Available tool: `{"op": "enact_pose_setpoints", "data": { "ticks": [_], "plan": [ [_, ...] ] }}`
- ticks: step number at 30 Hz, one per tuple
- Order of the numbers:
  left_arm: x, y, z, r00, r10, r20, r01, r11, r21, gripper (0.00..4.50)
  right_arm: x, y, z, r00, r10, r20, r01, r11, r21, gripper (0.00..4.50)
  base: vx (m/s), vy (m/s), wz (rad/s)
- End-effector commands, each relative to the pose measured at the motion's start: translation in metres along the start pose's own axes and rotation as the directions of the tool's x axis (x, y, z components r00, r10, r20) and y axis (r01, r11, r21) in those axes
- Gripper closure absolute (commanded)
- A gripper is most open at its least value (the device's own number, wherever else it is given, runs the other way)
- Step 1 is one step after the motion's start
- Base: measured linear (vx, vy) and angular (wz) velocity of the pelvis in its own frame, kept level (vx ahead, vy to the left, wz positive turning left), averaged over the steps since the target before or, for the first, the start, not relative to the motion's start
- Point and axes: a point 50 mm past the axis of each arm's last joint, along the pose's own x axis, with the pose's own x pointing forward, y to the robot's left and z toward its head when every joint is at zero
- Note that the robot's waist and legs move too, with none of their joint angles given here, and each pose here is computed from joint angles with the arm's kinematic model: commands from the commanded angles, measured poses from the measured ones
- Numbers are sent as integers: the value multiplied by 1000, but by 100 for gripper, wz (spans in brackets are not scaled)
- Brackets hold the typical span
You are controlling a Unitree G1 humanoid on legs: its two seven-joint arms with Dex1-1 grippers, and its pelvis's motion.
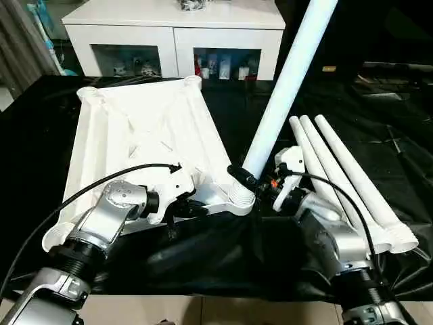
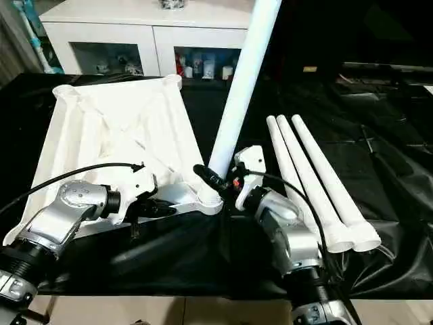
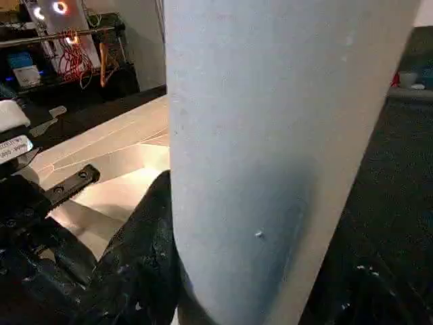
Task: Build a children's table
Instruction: Insert table leg to table base, then rotate leg to tighten
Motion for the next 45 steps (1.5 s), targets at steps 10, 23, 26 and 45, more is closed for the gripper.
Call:
{"op": "enact_pose_setpoints", "data": {
  "ticks": [10, 23, 26, 45],
  "plan": [
    [-4, 3, 0, 1000, 5, -14, -5, 1000, 18, 450, -5, 5, -27, 968, 80, -237, -83, 997, -3, 266, 0, 0, 0],
    [-8, -3, -7, 996, -59, -68, 61, 998, 21, 450, -4, -1, -30, 943, 139, -303, -133, 990, 40, 266, 0, 0, 0],
    [-7, -5, -7, 996, -63, -67, 65, 998, 19, 450, -8, -2, -30, 943, 140, -301, -132, 990, 46, 266, 0, 0, 0],
    [47, 8, 12, 938, 315, -142, -342, 906, -249, 450, 27, -9, -57, 871, -304, -385, 348, 936, 47, 266, -10, 5, -1]
  ]
}}
